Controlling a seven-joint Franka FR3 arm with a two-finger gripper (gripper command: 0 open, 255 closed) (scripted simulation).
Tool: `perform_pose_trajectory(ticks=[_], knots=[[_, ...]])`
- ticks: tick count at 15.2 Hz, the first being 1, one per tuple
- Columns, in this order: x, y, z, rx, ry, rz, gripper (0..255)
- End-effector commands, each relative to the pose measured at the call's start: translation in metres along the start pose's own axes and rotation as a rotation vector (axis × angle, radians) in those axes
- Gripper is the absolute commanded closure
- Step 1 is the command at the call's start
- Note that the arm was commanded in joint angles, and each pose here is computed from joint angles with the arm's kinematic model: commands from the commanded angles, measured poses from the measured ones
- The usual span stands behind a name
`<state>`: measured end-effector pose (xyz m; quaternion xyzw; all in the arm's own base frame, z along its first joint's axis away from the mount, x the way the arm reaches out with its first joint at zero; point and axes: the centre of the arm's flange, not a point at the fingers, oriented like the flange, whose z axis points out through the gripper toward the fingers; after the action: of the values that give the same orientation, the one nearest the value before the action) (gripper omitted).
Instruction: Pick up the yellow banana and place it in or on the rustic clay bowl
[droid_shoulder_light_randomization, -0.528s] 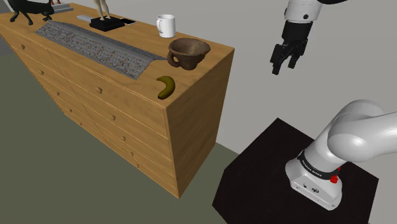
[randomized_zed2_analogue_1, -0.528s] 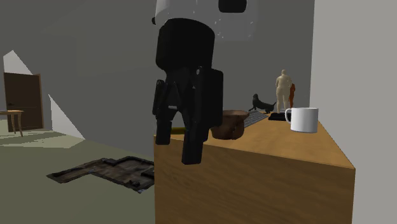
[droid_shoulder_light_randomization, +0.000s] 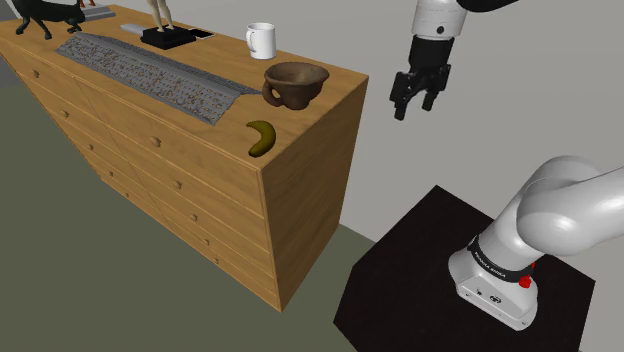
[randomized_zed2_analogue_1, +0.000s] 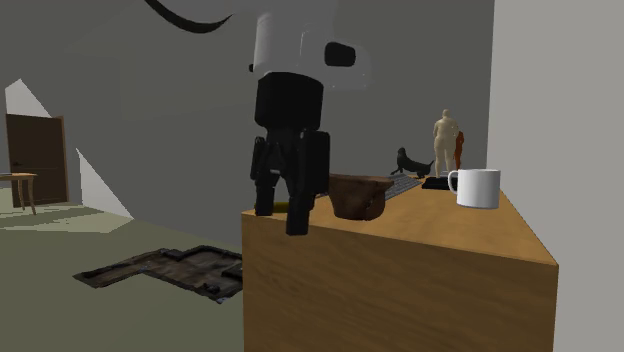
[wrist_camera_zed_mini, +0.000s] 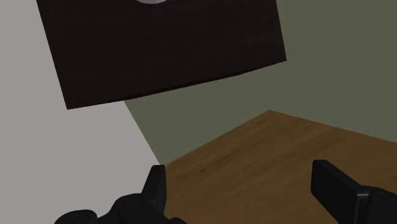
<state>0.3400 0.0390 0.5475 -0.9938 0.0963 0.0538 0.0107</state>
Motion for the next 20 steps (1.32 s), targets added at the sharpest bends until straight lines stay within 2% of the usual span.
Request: perform_pose_trajectory(ticks=[1,20], knots=[[0.01,-0.024,0.0,0.006,0.008,0.006,0],[0.115,-0.239,-0.003,0.054,0.08,0.05,0]])
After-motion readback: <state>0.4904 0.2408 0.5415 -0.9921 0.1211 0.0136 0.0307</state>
